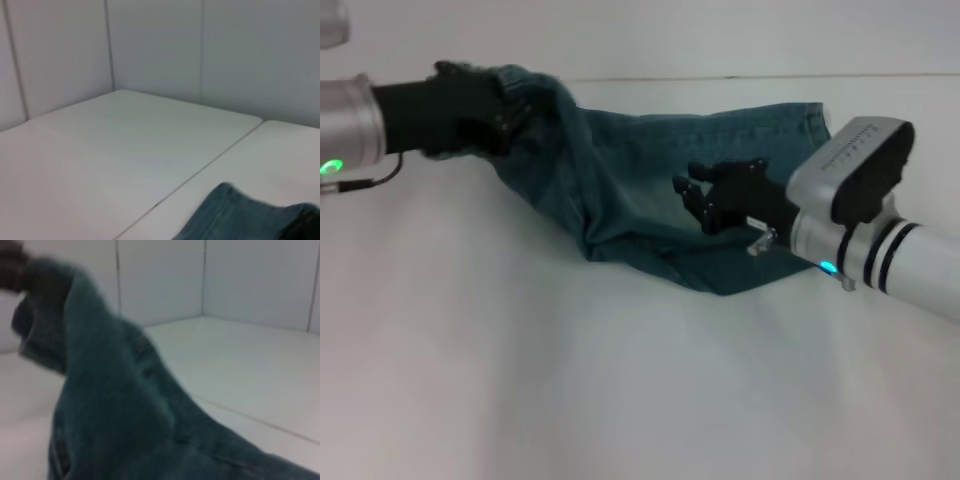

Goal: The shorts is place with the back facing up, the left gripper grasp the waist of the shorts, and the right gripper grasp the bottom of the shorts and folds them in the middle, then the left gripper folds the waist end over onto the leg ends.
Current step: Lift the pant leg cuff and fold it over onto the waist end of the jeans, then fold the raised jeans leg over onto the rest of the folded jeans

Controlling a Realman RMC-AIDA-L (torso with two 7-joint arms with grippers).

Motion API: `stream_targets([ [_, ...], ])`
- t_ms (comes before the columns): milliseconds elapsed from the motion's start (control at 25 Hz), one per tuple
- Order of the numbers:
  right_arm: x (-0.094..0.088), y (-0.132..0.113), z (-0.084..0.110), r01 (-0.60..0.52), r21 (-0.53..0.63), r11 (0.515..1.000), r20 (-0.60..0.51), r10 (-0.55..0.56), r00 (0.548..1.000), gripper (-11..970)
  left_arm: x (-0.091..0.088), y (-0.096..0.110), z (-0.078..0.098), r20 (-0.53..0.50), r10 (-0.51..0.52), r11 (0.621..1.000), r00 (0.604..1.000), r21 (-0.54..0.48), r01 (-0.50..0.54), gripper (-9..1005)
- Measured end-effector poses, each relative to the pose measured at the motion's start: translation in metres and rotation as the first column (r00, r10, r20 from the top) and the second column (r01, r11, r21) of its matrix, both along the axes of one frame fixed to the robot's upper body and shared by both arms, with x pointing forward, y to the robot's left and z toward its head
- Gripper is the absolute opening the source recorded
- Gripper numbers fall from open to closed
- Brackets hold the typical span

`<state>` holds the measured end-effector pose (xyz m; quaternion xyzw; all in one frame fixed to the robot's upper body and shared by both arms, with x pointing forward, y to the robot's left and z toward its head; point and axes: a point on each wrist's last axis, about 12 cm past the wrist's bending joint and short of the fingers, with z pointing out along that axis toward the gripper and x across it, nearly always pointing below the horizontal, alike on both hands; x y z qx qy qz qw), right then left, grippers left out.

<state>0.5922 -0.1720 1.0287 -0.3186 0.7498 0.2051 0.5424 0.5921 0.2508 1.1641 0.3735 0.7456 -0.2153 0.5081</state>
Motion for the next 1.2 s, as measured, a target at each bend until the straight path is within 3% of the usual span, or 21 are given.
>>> stream_targets([
  [80,0.001,0.004,-0.001,-0.021,-0.032,0.999,-0.010,0.020,1.000,398,0.002,-0.013,0.013,0.012,-0.029,1.000,0.999,0.004,0.029,72],
  [240,0.003,0.010,-0.001,-0.054,-0.070,0.996,-0.018,0.053,0.998,221,0.006,-0.036,0.033,0.029,-0.076,0.997,0.997,0.001,0.076,78],
  [520,0.006,0.016,0.001,-0.089,-0.103,0.991,-0.022,0.087,0.996,-1,0.011,-0.075,0.055,0.055,-0.164,0.987,0.985,0.012,0.163,88],
  [880,-0.004,0.016,-0.005,-0.148,-0.112,0.983,-0.059,0.142,0.988,1,0.020,-0.103,0.061,0.066,-0.198,0.979,0.978,0.069,0.194,102],
  [1080,-0.014,-0.023,-0.007,-0.050,-0.016,0.999,-0.005,0.050,0.999,2,0.021,-0.113,0.058,0.073,-0.219,0.972,0.973,0.100,0.211,110],
  [1200,-0.032,-0.056,-0.006,-0.010,0.063,0.998,0.066,0.006,0.998,3,0.020,-0.124,0.057,0.077,-0.250,0.961,0.965,0.144,0.237,114],
])
